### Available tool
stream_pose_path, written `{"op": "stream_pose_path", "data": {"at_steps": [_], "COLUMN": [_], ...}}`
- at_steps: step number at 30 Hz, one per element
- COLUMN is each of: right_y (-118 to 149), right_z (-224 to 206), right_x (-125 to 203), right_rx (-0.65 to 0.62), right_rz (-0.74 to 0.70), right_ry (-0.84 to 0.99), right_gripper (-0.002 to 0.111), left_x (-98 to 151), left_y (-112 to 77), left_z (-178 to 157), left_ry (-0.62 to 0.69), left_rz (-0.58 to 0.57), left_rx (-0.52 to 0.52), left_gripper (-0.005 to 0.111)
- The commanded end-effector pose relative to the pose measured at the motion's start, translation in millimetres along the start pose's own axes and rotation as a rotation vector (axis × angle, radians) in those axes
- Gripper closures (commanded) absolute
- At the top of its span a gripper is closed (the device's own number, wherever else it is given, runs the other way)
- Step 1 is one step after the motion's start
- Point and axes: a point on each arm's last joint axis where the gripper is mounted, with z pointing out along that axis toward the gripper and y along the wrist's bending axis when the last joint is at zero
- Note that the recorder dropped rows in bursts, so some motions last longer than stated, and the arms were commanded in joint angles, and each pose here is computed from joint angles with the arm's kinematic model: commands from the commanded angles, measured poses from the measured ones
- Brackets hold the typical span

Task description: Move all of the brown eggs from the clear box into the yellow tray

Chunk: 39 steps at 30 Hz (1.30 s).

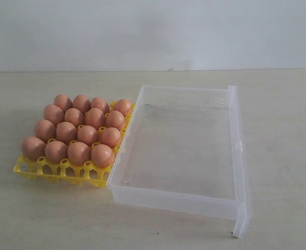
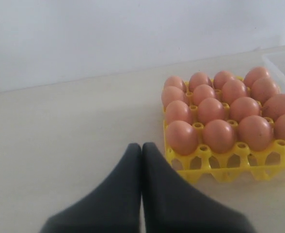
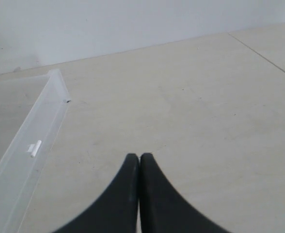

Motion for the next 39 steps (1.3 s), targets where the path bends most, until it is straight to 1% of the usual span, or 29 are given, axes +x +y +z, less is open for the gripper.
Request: {"op": "stream_pose_path", "data": {"at_steps": [1,4,39], "right_y": [-0.2,-0.2,-0.2], "right_z": [-0.4,-0.4,-0.4], "right_x": [-1.4,-1.4,-1.4], "right_rx": [0.004,0.004,0.004], "right_rz": [-0.013,-0.013,-0.011], "right_ry": [-0.016,-0.016,-0.016], "right_gripper": [0.109,0.109,0.109], "left_x": [6.4,6.2,6.0], "left_y": [-2.5,-2.4,-2.4], "left_z": [-0.1,-0.1,0.0], "left_ry": [0.062,0.06,0.058], "left_rz": [-0.073,-0.092,-0.085], "left_rx": [0.025,0.024,0.024], "left_gripper": [0.111,0.111,0.111]}}
